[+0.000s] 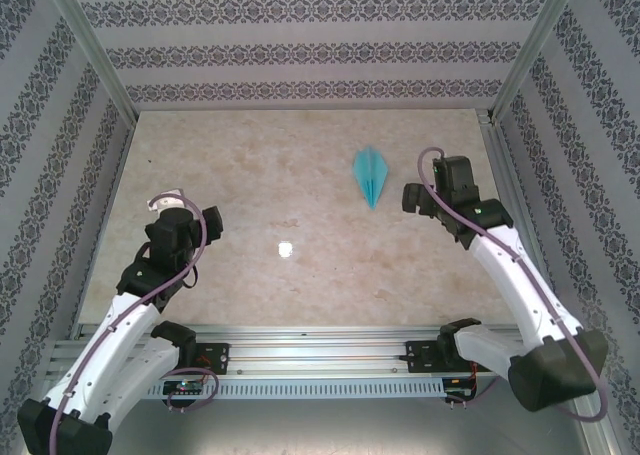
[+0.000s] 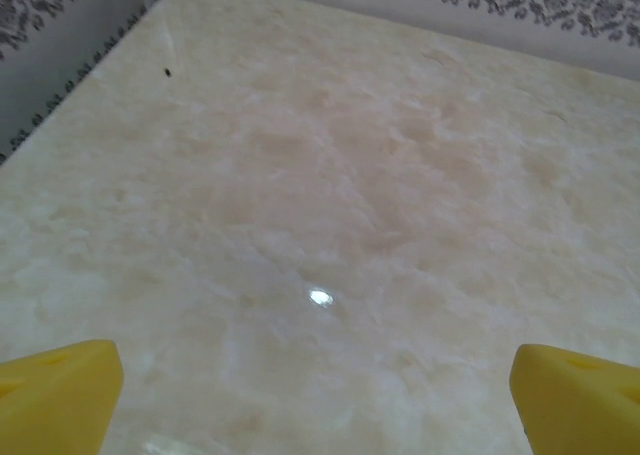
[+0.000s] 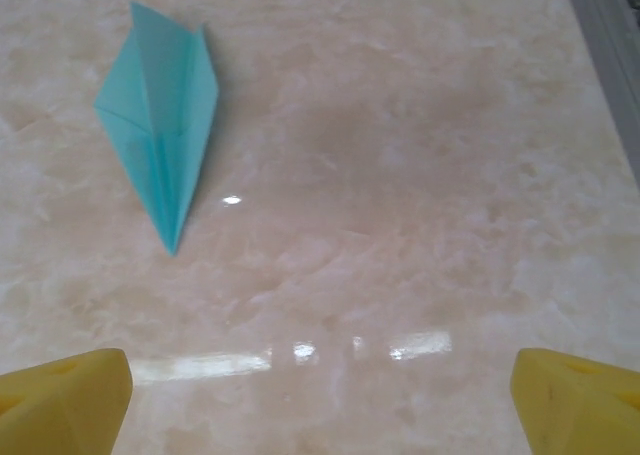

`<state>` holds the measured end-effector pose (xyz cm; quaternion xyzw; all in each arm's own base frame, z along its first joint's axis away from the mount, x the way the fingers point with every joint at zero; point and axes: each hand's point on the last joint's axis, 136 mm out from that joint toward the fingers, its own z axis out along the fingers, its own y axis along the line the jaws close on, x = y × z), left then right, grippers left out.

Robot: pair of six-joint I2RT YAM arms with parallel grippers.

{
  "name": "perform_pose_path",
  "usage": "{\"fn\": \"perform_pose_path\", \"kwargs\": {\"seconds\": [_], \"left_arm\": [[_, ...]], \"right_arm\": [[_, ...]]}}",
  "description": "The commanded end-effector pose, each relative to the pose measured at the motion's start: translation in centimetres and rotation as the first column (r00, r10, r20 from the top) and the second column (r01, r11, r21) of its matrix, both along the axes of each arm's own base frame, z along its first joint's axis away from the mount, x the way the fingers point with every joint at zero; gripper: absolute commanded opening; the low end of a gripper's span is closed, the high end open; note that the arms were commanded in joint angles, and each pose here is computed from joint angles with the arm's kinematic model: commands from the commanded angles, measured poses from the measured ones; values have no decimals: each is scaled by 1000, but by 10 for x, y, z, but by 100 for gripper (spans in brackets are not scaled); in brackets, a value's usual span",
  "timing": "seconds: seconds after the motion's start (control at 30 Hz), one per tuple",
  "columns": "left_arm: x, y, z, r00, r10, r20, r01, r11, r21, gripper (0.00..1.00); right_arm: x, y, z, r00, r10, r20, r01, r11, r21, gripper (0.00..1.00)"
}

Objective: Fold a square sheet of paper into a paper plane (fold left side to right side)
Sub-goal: Reset both arms

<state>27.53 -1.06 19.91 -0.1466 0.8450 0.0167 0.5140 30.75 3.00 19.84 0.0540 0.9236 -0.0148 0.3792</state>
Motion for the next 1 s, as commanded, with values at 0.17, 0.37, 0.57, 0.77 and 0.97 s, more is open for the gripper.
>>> {"fn": "perform_pose_path", "kwargs": {"seconds": [0.17,0.37,0.57,0.77,0.97], "left_arm": [[31,39,6,985,100,141,-132,961,242,100],[56,36,-31,992,51,115,-80,962,262,100],[70,23,-58,992,-23,124,-11,965,262,100],[82,7,-57,971,-125,202,69,962,263,100],[96,-15,-58,938,-260,230,187,937,296,100]], "right_arm": [[26,-45,-9,946,-90,311,119,990,-74,98],[49,-75,-57,928,-179,326,205,977,-49,98],[77,-67,-69,924,-83,374,119,990,-76,98],[101,-53,-58,887,-1,462,39,997,-73,98],[100,-54,-63,859,7,513,38,996,-76,98]]}}
